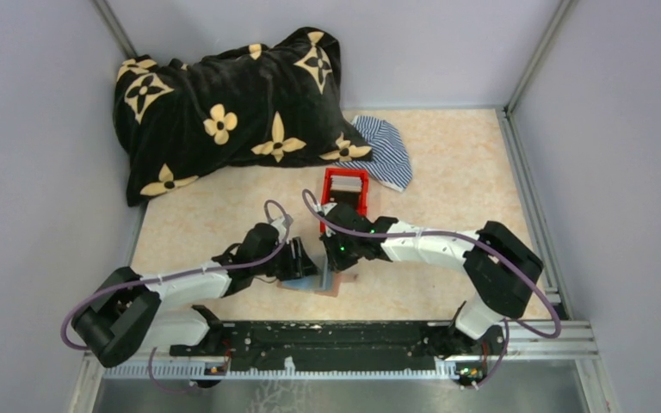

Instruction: Take the credit cards out of the card holder

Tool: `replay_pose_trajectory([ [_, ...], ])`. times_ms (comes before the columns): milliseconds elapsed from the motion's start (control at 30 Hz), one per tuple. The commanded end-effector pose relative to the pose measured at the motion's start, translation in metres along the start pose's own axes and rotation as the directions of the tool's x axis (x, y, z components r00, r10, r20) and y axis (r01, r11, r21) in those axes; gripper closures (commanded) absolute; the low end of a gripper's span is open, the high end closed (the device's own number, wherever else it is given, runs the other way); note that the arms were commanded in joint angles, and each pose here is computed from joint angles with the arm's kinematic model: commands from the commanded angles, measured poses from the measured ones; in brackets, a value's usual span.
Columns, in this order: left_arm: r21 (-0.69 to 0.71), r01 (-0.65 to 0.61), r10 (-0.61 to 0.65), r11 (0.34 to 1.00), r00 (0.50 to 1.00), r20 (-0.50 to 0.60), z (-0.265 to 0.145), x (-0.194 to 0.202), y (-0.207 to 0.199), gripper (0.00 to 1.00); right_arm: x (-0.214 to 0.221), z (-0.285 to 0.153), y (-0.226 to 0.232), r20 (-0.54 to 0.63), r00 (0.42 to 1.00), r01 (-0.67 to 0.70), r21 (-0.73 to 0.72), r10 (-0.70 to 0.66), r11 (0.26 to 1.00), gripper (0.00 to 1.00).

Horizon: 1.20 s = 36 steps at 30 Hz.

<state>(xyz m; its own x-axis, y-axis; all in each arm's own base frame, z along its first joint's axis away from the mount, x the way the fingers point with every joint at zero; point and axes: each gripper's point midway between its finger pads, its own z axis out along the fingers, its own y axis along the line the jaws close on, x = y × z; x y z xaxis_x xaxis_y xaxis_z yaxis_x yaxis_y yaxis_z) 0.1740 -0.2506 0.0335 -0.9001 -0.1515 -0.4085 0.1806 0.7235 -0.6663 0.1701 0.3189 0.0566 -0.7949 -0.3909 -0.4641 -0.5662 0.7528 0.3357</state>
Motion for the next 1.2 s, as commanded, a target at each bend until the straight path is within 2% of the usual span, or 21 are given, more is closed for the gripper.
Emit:
replay_pose_trajectory([
  [0, -0.088, -0.001, -0.004, 0.996, 0.998, -0.057, -0.010, 0.024, 0.027, 0.42, -0.036, 0.000, 0.025, 0.099, 0.995, 0.038, -0.070, -0.031, 0.997, 1.00],
  [133, -0.017, -0.043, 0.044, 0.999, 0.999, 0.029, -0.023, 0.004, 0.005, 0.41, -0.043, 0.002, 0.031, 0.111, 0.993, 0.049, -0.094, -0.038, 0.994, 1.00],
  [200, -0.024, -0.070, 0.071, 0.997, 0.996, 0.054, -0.030, -0.004, 0.000, 0.41, -0.046, 0.001, 0.033, 0.121, 0.992, 0.051, -0.100, -0.039, 0.994, 1.00],
  [333, -0.036, -0.104, 0.107, 0.994, 0.991, 0.076, -0.040, -0.015, -0.008, 0.40, -0.049, 0.002, 0.036, 0.121, 0.991, 0.063, -0.107, -0.050, 0.992, 1.00],
  [600, -0.036, -0.096, 0.100, 0.995, 0.990, 0.102, -0.047, -0.020, -0.011, 0.41, -0.051, 0.006, 0.043, 0.123, 0.991, 0.067, -0.142, -0.049, 0.988, 1.00],
  [767, -0.011, -0.127, 0.126, 0.992, 0.962, 0.244, -0.074, -0.049, -0.033, 0.43, -0.052, 0.005, 0.052, 0.127, 0.991, 0.074, -0.172, -0.053, 0.982, 1.00],
  [933, 0.036, -0.211, 0.176, 0.977, 0.885, 0.431, -0.116, -0.086, -0.067, 0.44, -0.052, 0.006, 0.064, 0.128, 0.990, 0.090, -0.193, -0.066, 0.977, 1.00],
  [1000, -0.005, -0.219, 0.199, 0.976, 0.875, 0.442, -0.120, -0.092, -0.064, 0.43, -0.054, 0.004, 0.071, 0.136, 0.988, 0.102, -0.200, -0.076, 0.974, 1.00],
  [1167, -0.019, -0.204, 0.194, 0.979, 0.894, 0.403, -0.111, -0.088, -0.060, 0.43, -0.048, 0.015, 0.077, 0.105, 0.990, 0.111, -0.206, -0.091, 0.972, 1.00],
])
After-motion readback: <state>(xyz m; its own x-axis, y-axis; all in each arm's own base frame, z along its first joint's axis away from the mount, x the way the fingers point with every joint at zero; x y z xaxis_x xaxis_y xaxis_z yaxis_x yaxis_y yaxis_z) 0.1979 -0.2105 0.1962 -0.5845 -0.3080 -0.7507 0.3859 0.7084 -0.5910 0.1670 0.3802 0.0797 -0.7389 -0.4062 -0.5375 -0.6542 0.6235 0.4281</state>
